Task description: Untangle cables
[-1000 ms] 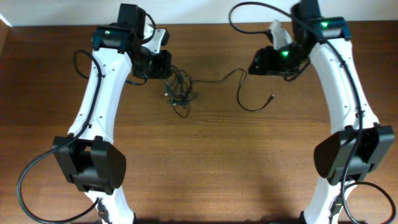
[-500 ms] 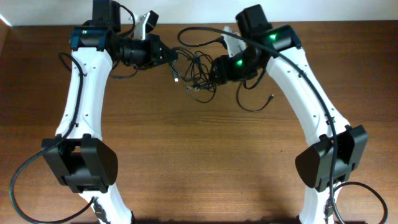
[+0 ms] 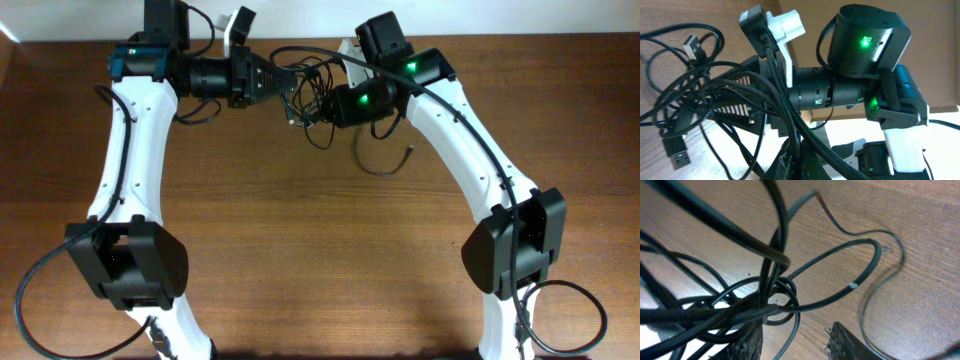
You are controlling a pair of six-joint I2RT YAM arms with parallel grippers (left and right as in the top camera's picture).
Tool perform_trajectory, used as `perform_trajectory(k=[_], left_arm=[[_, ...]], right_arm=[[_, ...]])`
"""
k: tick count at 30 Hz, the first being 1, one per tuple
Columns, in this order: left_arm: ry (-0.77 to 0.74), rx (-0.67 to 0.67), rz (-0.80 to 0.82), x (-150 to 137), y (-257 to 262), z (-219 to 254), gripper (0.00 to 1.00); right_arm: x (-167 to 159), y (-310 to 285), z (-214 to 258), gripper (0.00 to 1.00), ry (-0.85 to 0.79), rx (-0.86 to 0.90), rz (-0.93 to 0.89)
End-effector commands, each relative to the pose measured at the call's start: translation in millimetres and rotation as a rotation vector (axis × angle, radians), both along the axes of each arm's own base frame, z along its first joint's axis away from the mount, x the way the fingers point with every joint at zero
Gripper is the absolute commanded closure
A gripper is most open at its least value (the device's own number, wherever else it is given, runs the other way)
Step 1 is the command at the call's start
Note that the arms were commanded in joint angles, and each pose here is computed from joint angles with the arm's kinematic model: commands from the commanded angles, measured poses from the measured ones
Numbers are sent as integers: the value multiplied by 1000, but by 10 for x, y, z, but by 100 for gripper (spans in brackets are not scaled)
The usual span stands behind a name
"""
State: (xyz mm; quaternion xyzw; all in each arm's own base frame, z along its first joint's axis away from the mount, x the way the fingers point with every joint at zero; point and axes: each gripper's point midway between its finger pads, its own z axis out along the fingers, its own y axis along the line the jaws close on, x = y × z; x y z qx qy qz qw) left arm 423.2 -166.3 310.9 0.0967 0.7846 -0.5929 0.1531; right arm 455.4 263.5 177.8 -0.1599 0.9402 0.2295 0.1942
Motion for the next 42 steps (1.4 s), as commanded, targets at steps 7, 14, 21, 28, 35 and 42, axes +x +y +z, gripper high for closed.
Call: perform_trajectory(k=[7, 14, 21, 28, 35, 42], left_arm=[[-12, -88, -8, -24, 117, 194, 100], [17, -178, -47, -87, 90, 348, 100], [17, -243, -84, -148, 81, 461, 100], [-7, 142, 138, 238, 271, -162, 100], [112, 958, 514, 375, 1386, -1102, 89], [111, 1119, 336, 113, 1223, -1509, 65]], right_arm=[[231, 126, 343, 53, 19, 310, -15], [458, 127, 536, 53, -8, 407, -111], [511, 47, 437, 85, -19, 341, -175], [267, -398, 24, 96, 89, 120, -197], [-44, -1040, -132, 96, 220, -6, -181], [-378, -1109, 628, 96, 100, 26, -136]])
